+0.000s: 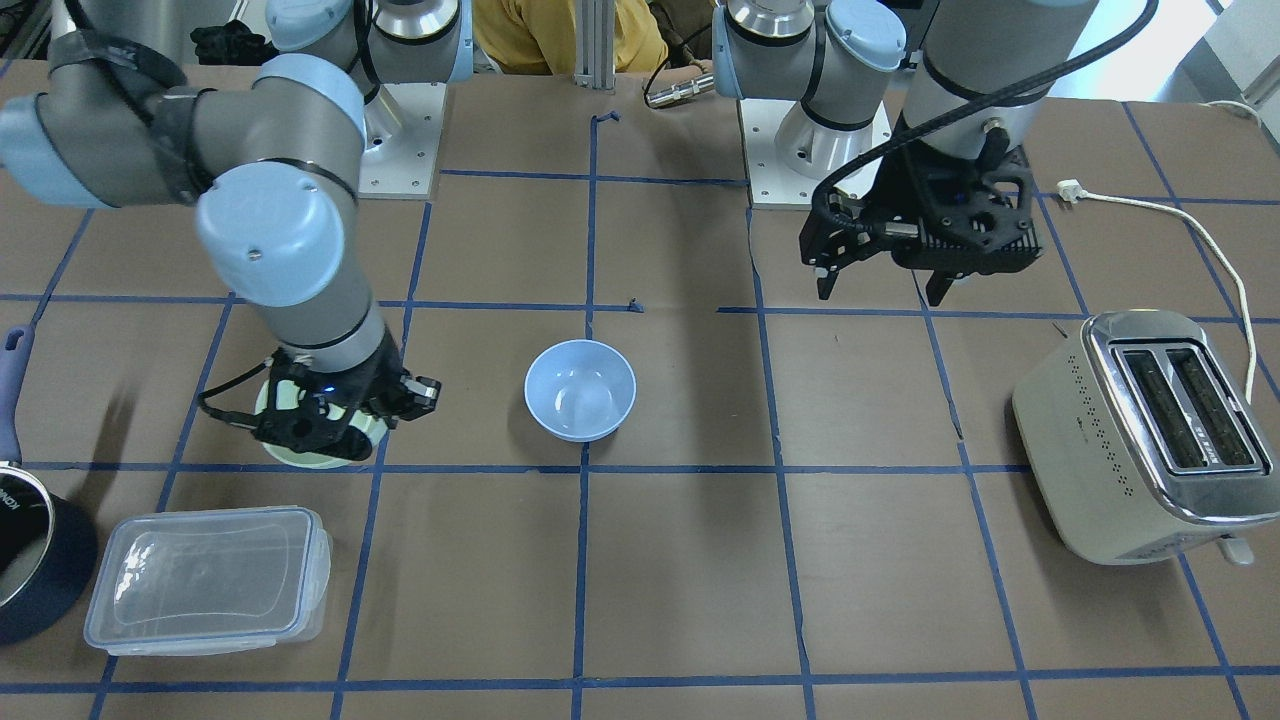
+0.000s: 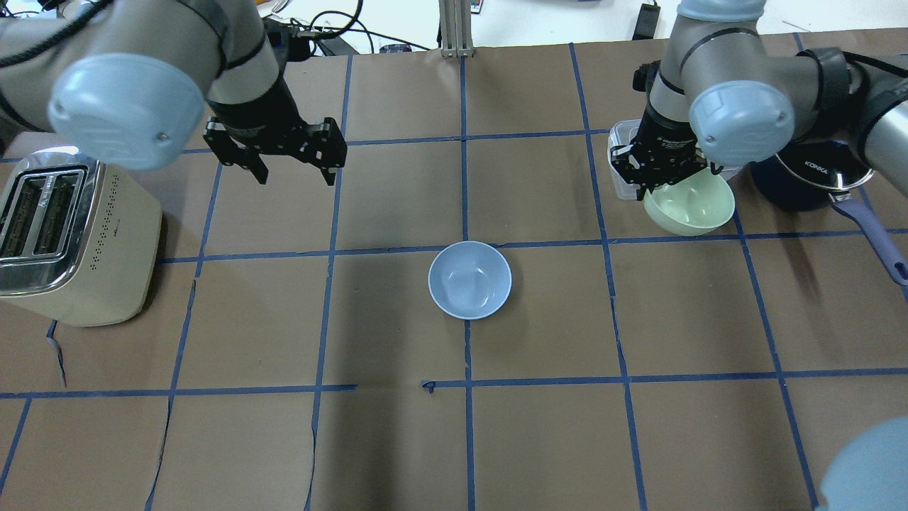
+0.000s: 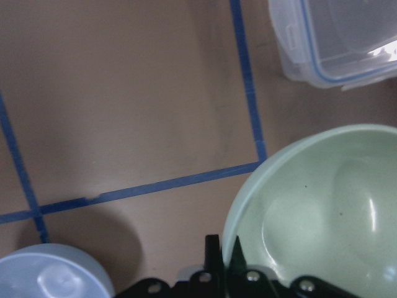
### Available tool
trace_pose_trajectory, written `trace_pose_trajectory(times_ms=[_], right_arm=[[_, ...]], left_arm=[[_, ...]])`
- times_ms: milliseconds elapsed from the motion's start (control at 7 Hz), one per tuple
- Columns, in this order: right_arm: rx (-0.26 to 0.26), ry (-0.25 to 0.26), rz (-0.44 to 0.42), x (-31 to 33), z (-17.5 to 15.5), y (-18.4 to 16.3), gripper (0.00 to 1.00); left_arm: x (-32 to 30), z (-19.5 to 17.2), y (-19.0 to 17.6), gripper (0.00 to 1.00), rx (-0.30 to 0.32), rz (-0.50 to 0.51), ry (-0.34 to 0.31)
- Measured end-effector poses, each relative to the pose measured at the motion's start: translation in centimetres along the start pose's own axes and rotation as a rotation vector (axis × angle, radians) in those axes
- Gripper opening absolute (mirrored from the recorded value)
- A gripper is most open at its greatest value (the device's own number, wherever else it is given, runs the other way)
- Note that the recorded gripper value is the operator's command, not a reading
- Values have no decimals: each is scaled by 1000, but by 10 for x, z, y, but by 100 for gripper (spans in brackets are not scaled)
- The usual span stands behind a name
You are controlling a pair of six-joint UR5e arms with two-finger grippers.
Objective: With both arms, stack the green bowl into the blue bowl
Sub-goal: 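Carry the green bowl with the right gripper over the blue bowl, then lower the green bowl into the blue bowl and open the right gripper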
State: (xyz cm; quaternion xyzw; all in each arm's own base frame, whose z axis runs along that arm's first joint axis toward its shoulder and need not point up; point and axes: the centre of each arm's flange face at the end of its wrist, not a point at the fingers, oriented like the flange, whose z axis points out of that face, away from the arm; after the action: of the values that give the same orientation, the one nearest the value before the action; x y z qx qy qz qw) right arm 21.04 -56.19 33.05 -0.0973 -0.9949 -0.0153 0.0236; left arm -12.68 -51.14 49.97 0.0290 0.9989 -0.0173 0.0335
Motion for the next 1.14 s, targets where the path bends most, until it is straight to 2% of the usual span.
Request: trace_pose_trajectory(times_ms=[429, 571, 1143], right_arm=[[60, -23, 106, -105, -6, 66, 0], [71, -32, 128, -129, 1, 81, 0], [84, -32, 117, -183, 45, 104, 0]], left_arm=[[3, -1, 1, 100, -2, -80, 53], [2, 0, 2, 100, -6, -73, 62], [-1, 3, 3, 100, -13, -42, 65]])
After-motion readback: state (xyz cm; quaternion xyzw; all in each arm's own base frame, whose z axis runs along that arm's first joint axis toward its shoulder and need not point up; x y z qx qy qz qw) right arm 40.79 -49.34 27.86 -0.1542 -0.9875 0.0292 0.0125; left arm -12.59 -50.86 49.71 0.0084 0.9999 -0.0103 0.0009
